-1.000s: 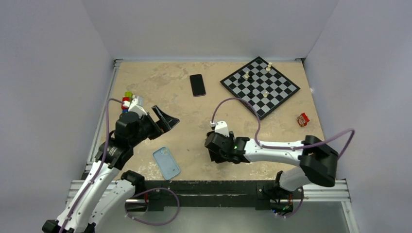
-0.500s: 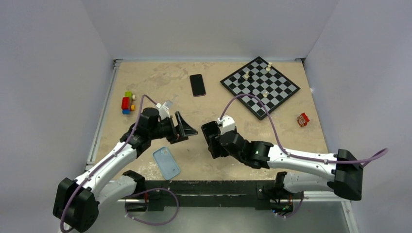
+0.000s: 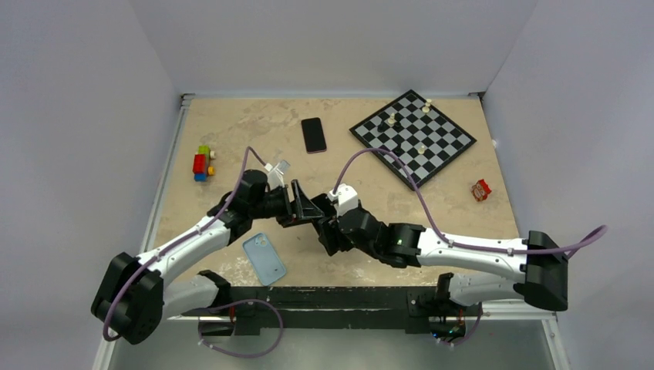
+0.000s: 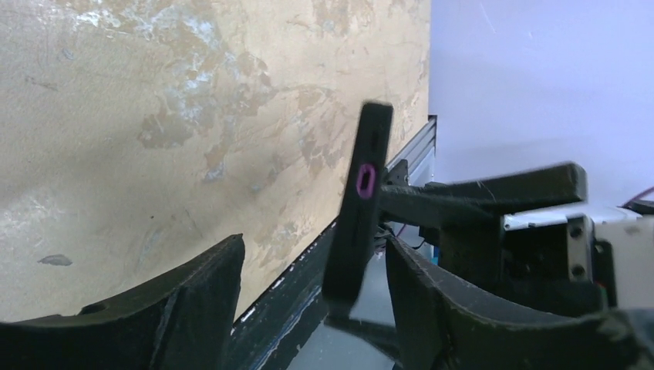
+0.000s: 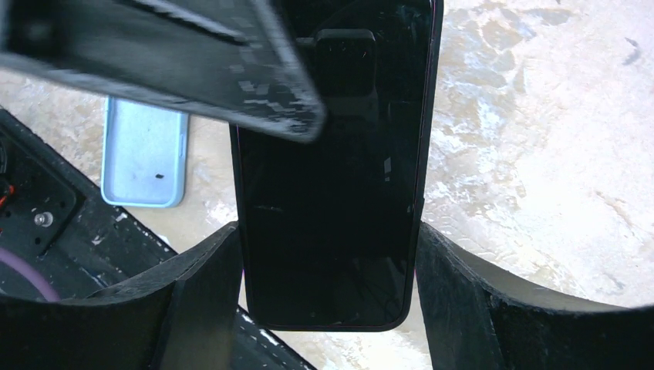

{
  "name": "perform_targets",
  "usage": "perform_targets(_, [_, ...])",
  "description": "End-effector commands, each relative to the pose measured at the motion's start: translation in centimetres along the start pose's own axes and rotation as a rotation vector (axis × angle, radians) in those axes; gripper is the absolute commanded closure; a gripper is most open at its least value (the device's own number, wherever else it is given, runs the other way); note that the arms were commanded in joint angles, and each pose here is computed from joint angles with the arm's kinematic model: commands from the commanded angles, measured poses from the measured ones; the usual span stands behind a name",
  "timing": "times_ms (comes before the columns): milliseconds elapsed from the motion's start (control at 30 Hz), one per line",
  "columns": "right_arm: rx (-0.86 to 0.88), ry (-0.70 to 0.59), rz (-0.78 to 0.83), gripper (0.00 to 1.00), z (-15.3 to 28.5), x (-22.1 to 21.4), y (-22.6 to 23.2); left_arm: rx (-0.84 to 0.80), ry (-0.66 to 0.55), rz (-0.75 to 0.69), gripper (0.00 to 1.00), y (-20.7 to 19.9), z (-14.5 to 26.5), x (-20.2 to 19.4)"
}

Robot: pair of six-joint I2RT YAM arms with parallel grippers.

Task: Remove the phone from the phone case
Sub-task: Adjust the phone.

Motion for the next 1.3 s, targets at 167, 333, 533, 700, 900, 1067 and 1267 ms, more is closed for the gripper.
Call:
perform_targets(167, [0.092, -0.102, -0.001, 1.0, 0.4, 3.1, 4.3, -0.026, -0.048, -0.072, 0.68, -1.1, -1.0, 2.4])
perform_targets(333, [0.082, -0.096, -0.028, 1.0, 0.5, 3.0, 4.3, -0.033, -0.101, -0.098, 1.0, -1.7, 0.0, 2.5])
perform_targets(533, [0.125, -0.068, -0.181, 0.22, 2.0, 2.0, 3.8, 0.073, -0.285, -0.126, 1.0, -2.5, 3.2, 3.9])
perform_targets(700, [0.162, -0.062, -0.323, 0.17, 3.9, 1.4, 2.8, 0.264, -0.578, -0.141, 1.0, -2.3, 7.7, 6.0])
perform_targets(900, [0.219, -0.047, -0.539, 0.15, 5.1, 1.7, 3.0, 0.231, -0.762, -0.139, 1.0, -4.7, 11.0, 7.7])
perform_targets(1067, [0.673, -0.062, -0.814, 0.17, 7.2, 5.0, 5.1, 0.016, -0.796, -0.027, 1.0, -6.6, 11.0, 7.3])
perform_targets(1267, [0.849, -0.188, -0.972, 0.11, 8.7, 6.7, 4.1, -0.215, -0.775, 0.109, 1.0, -8.0, 10.6, 6.6])
Point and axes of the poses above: each gripper's point midway between its finger pads, its own z axis back along the fingers, its own y axis along the line the jaws close on, x = y × z, the point moved 6 cm from there along z, back along the fingers, and after that the axes turned 15 degrees about -z, right-handed, at the moved point
